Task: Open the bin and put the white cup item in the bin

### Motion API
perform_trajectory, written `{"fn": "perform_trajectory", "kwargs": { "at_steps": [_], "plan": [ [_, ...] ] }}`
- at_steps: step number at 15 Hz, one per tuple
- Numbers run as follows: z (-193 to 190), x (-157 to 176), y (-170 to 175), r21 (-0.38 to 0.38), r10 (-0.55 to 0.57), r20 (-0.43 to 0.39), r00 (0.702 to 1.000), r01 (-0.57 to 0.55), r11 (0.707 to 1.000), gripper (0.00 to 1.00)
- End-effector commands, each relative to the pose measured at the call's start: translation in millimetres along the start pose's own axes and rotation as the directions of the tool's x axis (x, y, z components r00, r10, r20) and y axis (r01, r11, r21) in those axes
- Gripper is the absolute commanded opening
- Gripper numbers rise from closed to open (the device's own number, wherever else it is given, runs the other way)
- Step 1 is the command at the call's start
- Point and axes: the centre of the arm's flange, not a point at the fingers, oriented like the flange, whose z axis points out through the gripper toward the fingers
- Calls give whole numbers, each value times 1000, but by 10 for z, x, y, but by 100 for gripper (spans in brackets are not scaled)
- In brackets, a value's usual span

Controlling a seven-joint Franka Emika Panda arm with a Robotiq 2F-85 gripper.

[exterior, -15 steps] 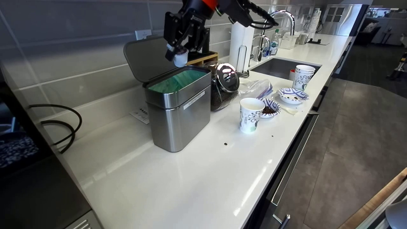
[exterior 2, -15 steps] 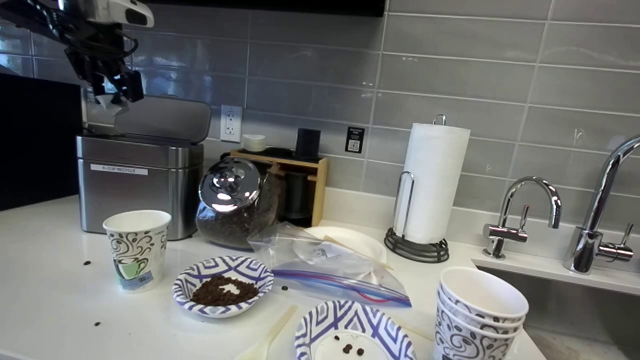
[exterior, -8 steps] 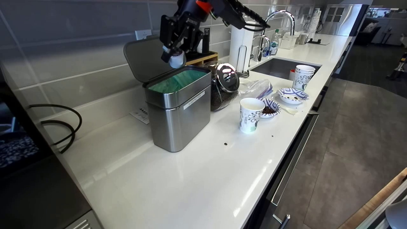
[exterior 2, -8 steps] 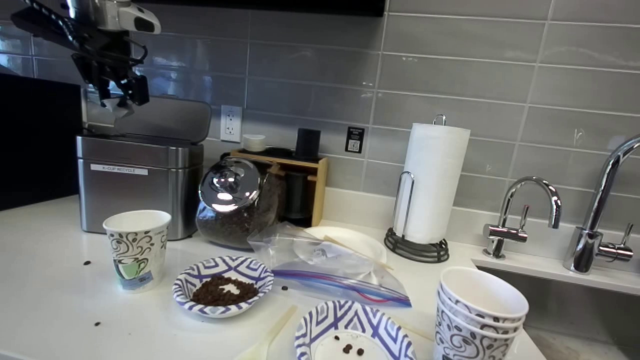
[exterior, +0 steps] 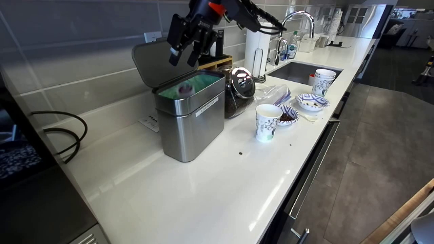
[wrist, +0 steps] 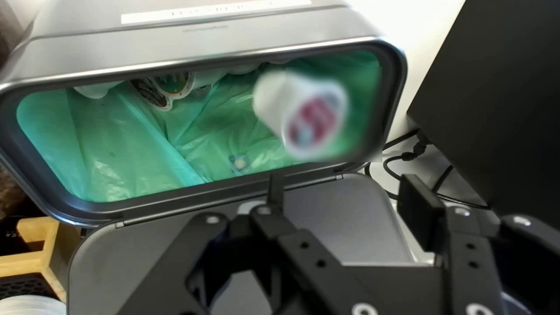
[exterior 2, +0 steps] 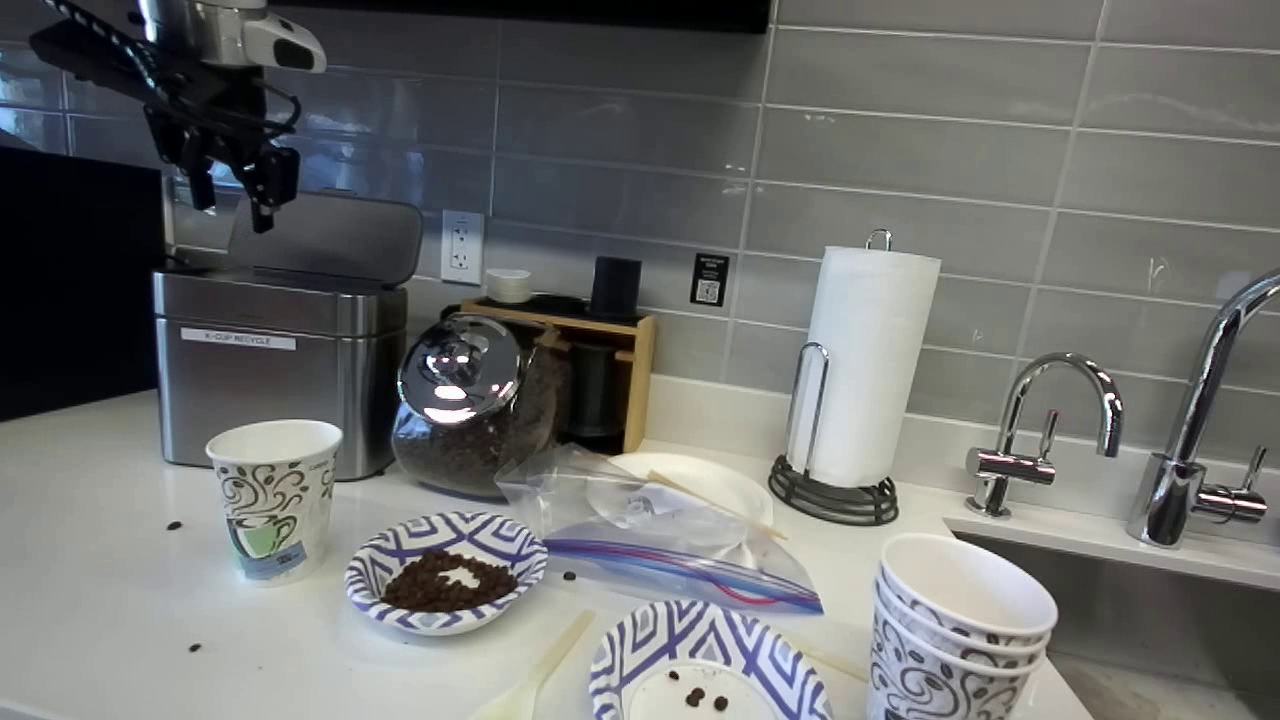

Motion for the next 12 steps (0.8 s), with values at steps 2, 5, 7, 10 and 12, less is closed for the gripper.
{"fn": "perform_trajectory", "kwargs": {
  "at_steps": [2, 5, 7, 10, 12],
  "plan": [
    [-6, 7, 32, -7, -12, 5, 1000, 12, 1000, 100],
    [-21, -1, 34, -8, -11, 6, 1000, 11, 1000, 100],
    [-45, -19, 20, -3, -5, 18, 1000, 5, 1000, 100],
    [-105, -99, -44, -6, 14, 74, 997, -14, 1000, 100],
    [-133, -196, -105, -8, 19, 138, 990, -18, 1000, 100]
  ]
}}
